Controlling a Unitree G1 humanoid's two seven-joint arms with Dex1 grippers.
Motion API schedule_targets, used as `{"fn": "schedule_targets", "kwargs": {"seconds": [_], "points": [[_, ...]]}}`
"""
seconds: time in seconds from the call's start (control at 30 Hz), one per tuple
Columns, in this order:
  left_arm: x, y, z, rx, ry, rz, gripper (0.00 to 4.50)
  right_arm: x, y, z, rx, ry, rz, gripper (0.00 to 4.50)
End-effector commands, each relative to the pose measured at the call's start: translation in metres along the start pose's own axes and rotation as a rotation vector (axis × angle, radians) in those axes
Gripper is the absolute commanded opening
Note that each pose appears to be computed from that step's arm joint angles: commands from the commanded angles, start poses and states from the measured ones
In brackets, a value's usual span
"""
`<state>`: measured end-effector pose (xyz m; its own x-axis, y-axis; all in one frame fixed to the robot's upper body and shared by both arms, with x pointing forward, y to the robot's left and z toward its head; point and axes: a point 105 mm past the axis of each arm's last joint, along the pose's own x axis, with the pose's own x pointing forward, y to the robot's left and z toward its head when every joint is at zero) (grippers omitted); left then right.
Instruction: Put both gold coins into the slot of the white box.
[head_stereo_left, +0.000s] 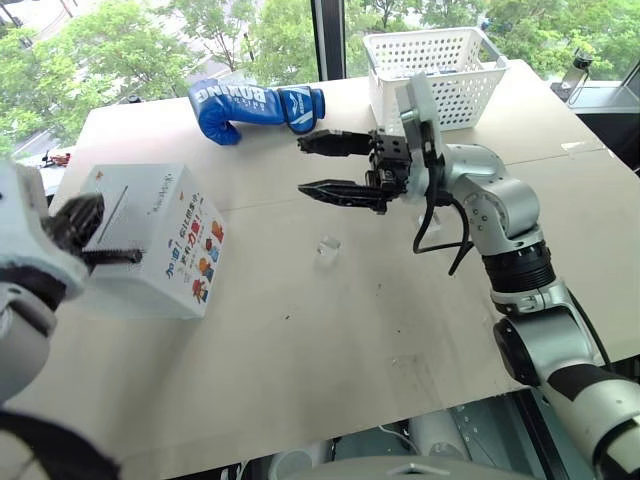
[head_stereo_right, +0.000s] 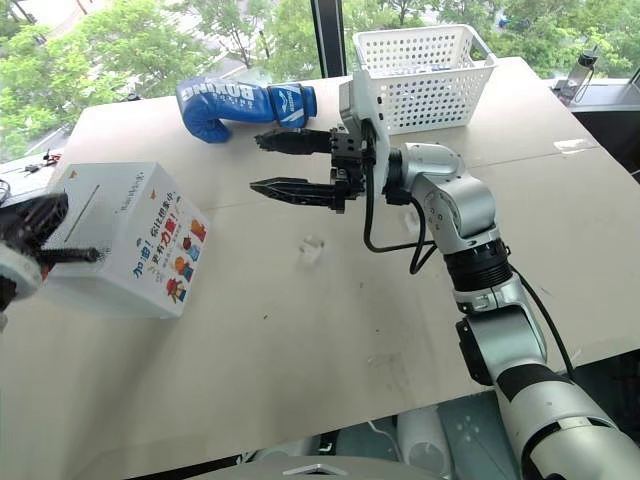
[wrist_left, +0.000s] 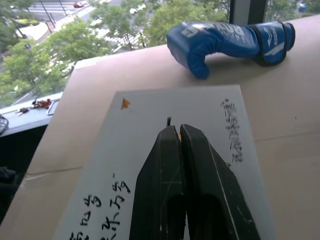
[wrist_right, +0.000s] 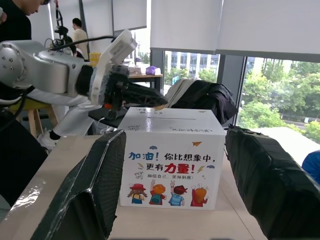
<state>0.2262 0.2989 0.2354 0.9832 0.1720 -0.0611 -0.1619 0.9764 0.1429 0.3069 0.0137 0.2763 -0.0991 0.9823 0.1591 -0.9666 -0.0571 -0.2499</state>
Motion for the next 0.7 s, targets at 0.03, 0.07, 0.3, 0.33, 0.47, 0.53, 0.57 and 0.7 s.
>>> {"fn": "schedule_targets", "kwargs": {"seconds": [0.03, 0.07, 0.3, 0.33, 0.47, 0.53, 0.57, 0.7], "points": [[0.004, 0.009, -0.001, 0.007, -0.036, -0.006, 0.00, 0.001, 0.002, 0.012, -0.041, -0.035, -0.001, 3.39], [0.006, 0.011, -0.007, 0.009, -0.024, -0.006, 0.00, 0.001, 0.002, 0.012, -0.041, -0.036, -0.002, 3.39], [0.012, 0.018, -0.025, 0.005, 0.003, -0.005, 0.00, 0.000, 0.002, 0.014, -0.045, -0.043, -0.018, 3.39], [0.012, 0.018, -0.028, 0.005, 0.007, -0.007, 0.00, -0.001, 0.002, 0.013, -0.045, -0.043, -0.020, 3.39], [0.015, 0.011, -0.030, -0.021, 0.000, -0.044, 0.56, -0.001, 0.003, 0.013, -0.045, -0.046, -0.023, 3.41], [0.017, 0.012, -0.025, -0.007, -0.023, -0.029, 1.31, 0.000, 0.003, 0.013, -0.045, -0.047, -0.023, 3.41], [0.017, 0.015, -0.021, 0.010, -0.041, -0.012, 1.68, 0.000, 0.003, 0.013, -0.045, -0.047, -0.023, 3.41], [0.015, 0.016, 0.017, 0.043, -0.244, 0.018, 2.92, -0.003, 0.004, 0.011, -0.040, -0.039, -0.027, 3.41]]}}
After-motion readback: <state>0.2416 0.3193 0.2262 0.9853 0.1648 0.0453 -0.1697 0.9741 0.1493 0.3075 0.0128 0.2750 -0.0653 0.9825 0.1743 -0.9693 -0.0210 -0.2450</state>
